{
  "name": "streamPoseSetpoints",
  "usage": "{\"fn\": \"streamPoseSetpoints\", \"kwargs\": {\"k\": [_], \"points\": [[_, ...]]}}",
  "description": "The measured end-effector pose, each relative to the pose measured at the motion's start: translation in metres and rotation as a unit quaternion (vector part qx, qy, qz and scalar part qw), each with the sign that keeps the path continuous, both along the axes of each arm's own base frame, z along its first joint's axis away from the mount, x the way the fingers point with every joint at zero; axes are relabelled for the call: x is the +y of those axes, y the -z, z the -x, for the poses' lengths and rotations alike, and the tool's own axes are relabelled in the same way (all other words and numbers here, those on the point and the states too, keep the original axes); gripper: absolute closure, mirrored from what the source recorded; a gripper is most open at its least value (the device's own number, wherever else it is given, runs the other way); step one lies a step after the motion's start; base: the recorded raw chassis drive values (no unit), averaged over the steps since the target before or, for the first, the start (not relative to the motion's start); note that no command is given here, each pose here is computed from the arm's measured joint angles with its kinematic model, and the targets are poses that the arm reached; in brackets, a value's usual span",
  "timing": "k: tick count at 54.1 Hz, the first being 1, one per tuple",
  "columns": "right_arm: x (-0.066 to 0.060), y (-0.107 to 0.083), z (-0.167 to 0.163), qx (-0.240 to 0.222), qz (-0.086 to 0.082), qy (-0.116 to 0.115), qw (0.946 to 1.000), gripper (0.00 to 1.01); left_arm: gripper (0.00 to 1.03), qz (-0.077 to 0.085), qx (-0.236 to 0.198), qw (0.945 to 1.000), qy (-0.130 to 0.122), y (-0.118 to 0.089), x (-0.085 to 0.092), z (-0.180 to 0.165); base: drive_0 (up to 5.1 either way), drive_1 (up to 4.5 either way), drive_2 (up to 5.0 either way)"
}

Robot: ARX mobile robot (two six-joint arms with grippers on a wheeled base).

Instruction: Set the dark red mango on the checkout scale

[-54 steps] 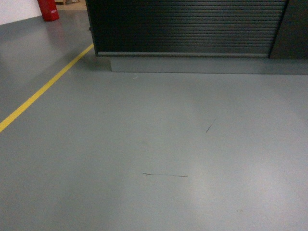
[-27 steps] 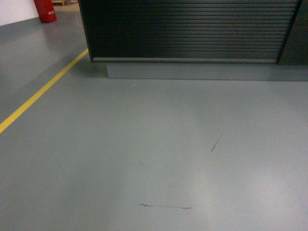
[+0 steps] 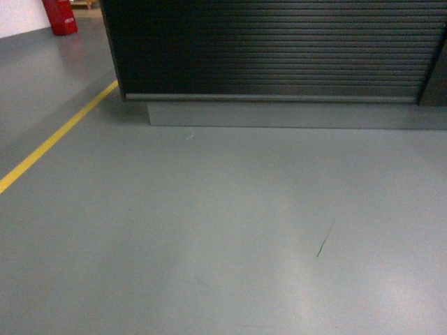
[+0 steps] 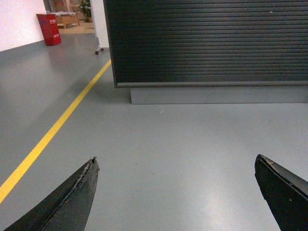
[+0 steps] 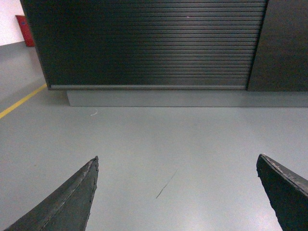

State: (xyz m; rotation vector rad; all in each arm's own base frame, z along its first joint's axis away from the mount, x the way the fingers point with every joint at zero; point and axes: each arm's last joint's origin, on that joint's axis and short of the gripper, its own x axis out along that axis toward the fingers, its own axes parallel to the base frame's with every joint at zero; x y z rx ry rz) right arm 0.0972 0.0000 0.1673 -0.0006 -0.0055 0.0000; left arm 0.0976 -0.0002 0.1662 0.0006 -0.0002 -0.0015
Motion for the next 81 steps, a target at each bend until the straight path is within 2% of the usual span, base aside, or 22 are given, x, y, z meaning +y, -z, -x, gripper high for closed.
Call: {"fn": "streamPoseSetpoints", "kwargs": {"k": [55, 81], "points": [[0.0, 0.0001, 0.0, 0.0, 0.0, 0.0, 1.0, 0.03, 0.05, 0.0, 0.001, 1.0, 0.0, 0.0001, 0.0, 0.0, 0.0, 4.2, -4.2], [0.0, 0.0001, 0.0, 0.001, 0.0, 0.0, 1.0, 0.03, 0.05, 0.0, 0.001, 1.0, 0.0, 0.0002, 0.0, 0.0, 0.0, 2.08, -2.1]]}}
